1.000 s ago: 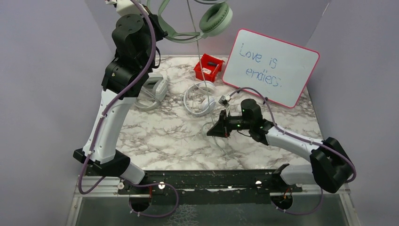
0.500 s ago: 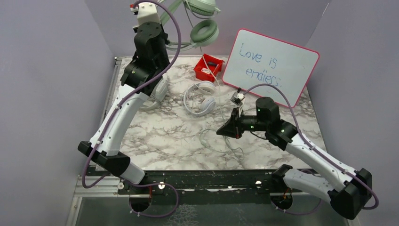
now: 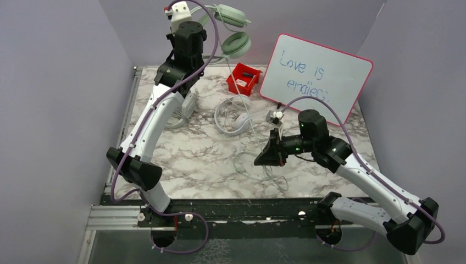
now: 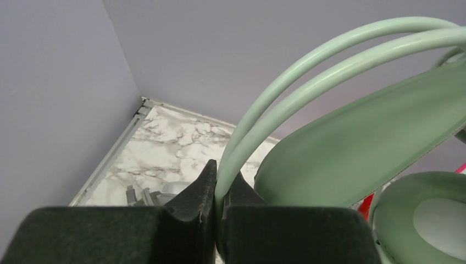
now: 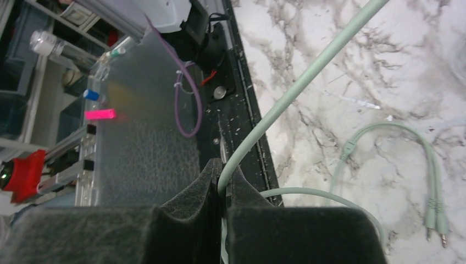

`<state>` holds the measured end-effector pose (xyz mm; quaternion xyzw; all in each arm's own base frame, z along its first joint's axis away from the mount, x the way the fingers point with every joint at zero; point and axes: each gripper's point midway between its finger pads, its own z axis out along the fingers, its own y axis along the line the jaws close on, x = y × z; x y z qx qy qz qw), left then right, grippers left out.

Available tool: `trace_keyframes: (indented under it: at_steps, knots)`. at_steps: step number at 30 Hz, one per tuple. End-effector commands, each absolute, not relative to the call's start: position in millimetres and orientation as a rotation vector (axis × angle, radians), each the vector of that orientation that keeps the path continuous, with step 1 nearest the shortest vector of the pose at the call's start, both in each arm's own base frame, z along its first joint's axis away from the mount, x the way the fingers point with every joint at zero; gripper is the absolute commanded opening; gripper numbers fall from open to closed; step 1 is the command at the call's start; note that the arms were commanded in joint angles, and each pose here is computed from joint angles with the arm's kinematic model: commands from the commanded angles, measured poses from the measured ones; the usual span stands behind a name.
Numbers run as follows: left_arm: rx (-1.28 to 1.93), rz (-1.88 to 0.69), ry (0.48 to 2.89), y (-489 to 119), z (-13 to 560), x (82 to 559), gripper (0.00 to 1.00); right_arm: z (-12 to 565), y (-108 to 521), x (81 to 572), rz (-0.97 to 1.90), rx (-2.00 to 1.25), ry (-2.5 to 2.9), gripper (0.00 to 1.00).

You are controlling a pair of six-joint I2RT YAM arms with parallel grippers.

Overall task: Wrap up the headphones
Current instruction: Wrap the headphones cable around the headphones.

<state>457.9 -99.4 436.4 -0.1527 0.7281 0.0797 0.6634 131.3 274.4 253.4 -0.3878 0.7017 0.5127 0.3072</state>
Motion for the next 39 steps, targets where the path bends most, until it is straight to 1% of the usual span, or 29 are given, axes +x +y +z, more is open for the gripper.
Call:
trace_keyframes:
  at_steps: [1,3,5,10,14,18,21,24,29,33,39]
  knots:
    - [-0.504,-0.044,1.480,-98.1,500.9,456.9,0.00,253.9,279.7,103.6,1.495,-1.147,1.825,0.01]
    - [-0.526,-0.095,1.481,-97.9,502.5,460.9,0.00,244.4,280.8,103.8,1.484,-1.157,1.873,0.01]
    - [-0.531,-0.091,1.476,-96.6,503.7,463.1,0.00,241.9,281.1,102.9,1.462,-1.166,1.892,0.01]
    - [-0.535,0.000,1.493,-88.5,491.4,469.8,0.00,260.2,280.2,92.6,1.511,-1.182,1.822,0.01]
    - [-0.538,-0.003,1.518,-92.8,475.2,479.6,0.00,266.2,285.0,89.0,1.558,-1.211,1.817,0.01]
    - [-0.541,-0.091,1.550,-104.3,469.4,481.9,0.00,255.3,290.4,102.5,1.480,-1.179,1.849,0.01]
    - [-0.544,-0.165,1.534,-107.0,482.2,473.5,0.00,234.3,293.8,111.9,1.444,-1.156,1.925,0.01]
    - [-0.558,-0.155,1.500,-96.0,496.3,468.7,0.00,221.2,298.3,109.5,1.464,-1.167,1.952,0.01]
    - [-0.557,-0.222,1.487,-92.7,506.0,464.6,0.00,217.6,298.7,108.8,1.464,-1.154,1.950,0.01]
    - [-0.577,-0.186,1.479,-80.9,504.9,465.8,0.00,217.6,294.3,104.4,1.458,-1.153,1.957,0.01]
    - [-0.564,-0.265,1.471,-86.9,511.2,462.6,0.00,207.4,290.4,106.5,1.420,-1.125,1.989,0.01]
